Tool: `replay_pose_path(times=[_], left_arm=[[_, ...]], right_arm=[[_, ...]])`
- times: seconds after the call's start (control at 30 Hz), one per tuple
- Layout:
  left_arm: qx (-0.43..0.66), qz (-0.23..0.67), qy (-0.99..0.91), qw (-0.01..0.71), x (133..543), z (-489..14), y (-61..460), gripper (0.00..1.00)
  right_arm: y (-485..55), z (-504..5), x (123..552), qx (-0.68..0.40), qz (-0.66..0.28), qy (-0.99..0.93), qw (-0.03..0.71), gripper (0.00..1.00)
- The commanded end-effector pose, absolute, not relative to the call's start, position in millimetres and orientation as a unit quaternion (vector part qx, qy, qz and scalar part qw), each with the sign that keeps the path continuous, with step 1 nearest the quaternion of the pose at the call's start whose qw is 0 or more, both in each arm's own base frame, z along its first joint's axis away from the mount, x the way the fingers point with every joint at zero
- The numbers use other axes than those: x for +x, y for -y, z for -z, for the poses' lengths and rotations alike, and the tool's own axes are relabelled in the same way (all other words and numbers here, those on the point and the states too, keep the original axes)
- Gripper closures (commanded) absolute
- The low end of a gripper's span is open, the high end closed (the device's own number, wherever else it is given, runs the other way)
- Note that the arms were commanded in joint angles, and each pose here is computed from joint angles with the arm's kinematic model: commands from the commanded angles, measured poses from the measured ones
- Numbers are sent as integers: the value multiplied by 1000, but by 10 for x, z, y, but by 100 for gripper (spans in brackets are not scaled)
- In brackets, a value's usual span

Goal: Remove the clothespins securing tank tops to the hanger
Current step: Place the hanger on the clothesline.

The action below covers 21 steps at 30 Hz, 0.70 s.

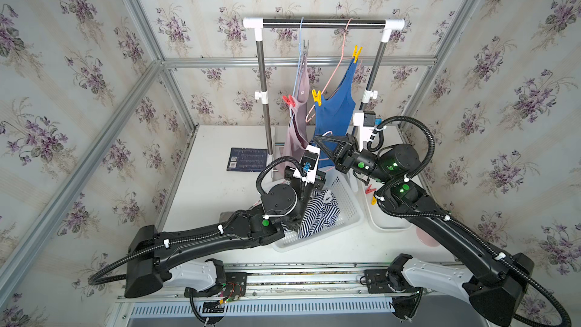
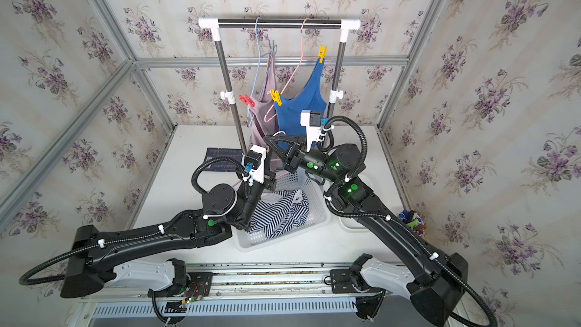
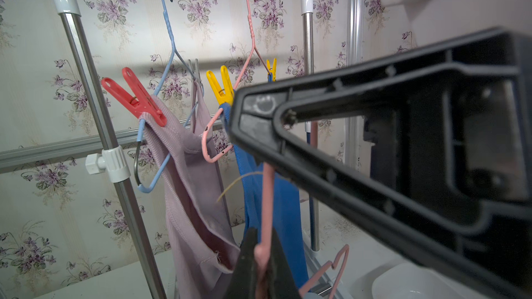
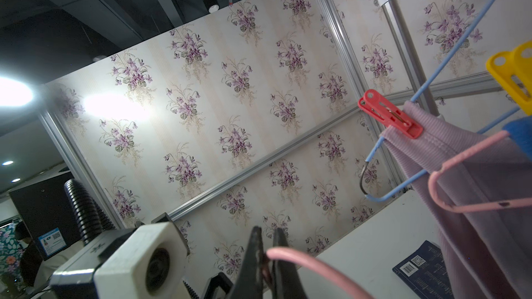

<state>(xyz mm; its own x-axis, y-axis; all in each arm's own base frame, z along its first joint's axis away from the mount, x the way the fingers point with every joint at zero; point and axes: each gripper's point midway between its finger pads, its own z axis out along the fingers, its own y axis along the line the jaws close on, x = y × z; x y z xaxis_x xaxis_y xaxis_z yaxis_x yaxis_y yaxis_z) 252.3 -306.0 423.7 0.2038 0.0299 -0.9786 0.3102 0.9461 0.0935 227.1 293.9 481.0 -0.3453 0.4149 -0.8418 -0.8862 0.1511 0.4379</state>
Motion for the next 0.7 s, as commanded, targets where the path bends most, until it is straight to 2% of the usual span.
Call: replay_pose_path(times=[0.0,0.03,0.1,0.13,0.17,0.2,0.47,0.67], left_arm=[[141,101,-621,764,2485,-4264,3044,88],[146,104,-622,762,2473,-4265,3039,80],[174,120,-623,753,2402,-4255,3043,47],[194,128,-622,748,2351,-4246,3046,27],[211,135,-620,744,2305,-4237,3044,11],[228,141,-617,740,2253,-4229,3034,1],[334,146,-620,695,2014,-4091,2843,1],[385,229,-647,617,1934,-3936,2628,1]], right_arm=[[-2885,-4906,2324,-208,-608,-532,551,100],[-2876,-4901,2327,-207,-608,-533,550,100],[-2843,-4860,2342,-206,-603,-540,550,100],[-2813,-4830,2351,-205,-600,-544,550,100],[-2789,-4807,2358,-204,-597,-548,550,100],[-2744,-4780,2376,-201,-593,-553,550,100],[-2416,-4618,2438,-217,-574,-576,540,100],[-2409,-4513,2357,-263,-564,-576,530,100]])
